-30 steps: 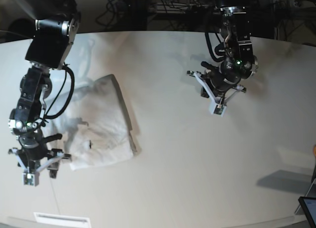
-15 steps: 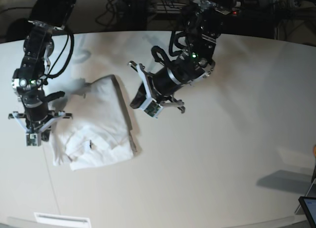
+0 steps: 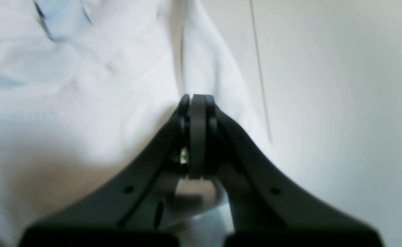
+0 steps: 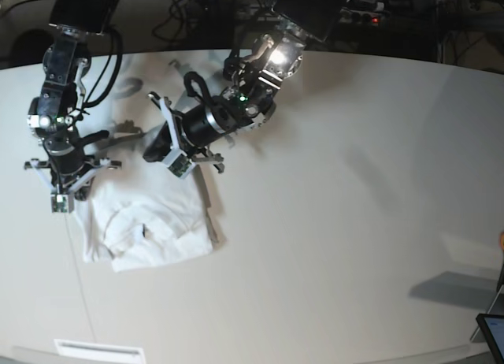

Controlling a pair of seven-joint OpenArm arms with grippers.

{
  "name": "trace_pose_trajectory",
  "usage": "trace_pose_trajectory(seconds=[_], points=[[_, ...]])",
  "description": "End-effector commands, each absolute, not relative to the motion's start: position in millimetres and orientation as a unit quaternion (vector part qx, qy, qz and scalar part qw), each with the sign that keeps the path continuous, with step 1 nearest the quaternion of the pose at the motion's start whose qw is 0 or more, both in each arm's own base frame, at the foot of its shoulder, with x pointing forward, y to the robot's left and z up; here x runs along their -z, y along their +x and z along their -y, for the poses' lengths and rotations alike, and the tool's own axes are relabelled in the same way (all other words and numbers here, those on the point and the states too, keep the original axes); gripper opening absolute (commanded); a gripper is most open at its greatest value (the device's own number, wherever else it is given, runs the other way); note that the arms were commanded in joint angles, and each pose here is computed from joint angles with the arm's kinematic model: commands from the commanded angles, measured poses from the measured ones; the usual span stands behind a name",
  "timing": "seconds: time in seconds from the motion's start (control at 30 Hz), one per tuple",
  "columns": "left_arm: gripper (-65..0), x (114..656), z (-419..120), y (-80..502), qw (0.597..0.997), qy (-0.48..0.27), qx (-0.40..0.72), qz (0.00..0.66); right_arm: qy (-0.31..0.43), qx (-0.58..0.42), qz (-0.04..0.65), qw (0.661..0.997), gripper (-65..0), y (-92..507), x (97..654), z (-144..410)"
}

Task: Fold the T-shirt properly
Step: 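Move both grippers to the shirt's collar edge and straighten it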

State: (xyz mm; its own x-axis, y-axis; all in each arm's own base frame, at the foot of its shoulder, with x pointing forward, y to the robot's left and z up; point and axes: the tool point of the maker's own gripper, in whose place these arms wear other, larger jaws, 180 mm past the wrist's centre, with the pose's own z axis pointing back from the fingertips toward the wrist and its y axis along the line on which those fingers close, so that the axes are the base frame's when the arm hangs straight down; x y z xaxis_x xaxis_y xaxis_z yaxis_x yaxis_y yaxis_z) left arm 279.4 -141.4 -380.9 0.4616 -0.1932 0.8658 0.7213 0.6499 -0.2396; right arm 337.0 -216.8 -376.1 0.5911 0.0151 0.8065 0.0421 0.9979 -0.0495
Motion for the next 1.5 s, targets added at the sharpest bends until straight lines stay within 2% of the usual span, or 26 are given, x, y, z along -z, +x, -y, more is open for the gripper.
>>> trace_pose_trajectory(seconds=[0.0, 0.17, 0.3, 0.5, 0.67, 0.83, 1.0, 1.1, 1.23, 1.33, 1.47], points=[[-65.0, 378, 143, 288, 0.796, -0.306, 0.279, 0.442, -0.017, 0.015, 0.461, 0.887, -64.6, 342, 374, 217], [-65.0, 407, 122, 288, 0.82, -0.283, 0.274, 0.416, 0.019, 0.061, 0.439, 0.896, -64.7, 336, 398, 227], [-65.0, 405, 99, 299, 0.824, -0.268, 0.257, 0.428, 0.013, 0.059, 0.461, 0.885, -64.7, 339, 384, 230], [-65.0, 341, 87, 315, 0.784, -0.267, 0.242, 0.505, -0.005, 0.03, 0.529, 0.848, -64.7, 347, 324, 226], [-65.0, 300, 103, 330, 0.753, -0.283, 0.236, 0.546, -0.005, 0.026, 0.555, 0.831, -64.6, 362, 300, 224], [-65.0, 303, 122, 347, 0.756, -0.294, 0.231, 0.537, 0.016, 0.005, 0.55, 0.835, -64.6, 376, 306, 209], [-65.0, 333, 125, 363, 0.774, -0.289, 0.227, 0.516, 0.051, -0.019, 0.505, 0.862, -64.6, 390, 347, 190], [-65.0, 366, 117, 367, 0.799, -0.274, 0.209, 0.493, 0.064, -0.006, 0.475, 0.878, -64.6, 389, 375, 188], [-65.0, 399, 92, 369, 0.831, -0.253, 0.168, 0.466, 0.07, 0.003, 0.474, 0.878, -64.6, 386, 389, 189], [-65.0, 392, 78, 371, 0.826, -0.252, 0.138, 0.485, 0.068, -0.001, 0.481, 0.874, -64.6, 387, 384, 189], [-65.0, 348, 74, 382, 0.795, -0.255, 0.132, 0.534, 0.057, -0.015, 0.517, 0.854, -64.6, 391, 353, 189]])
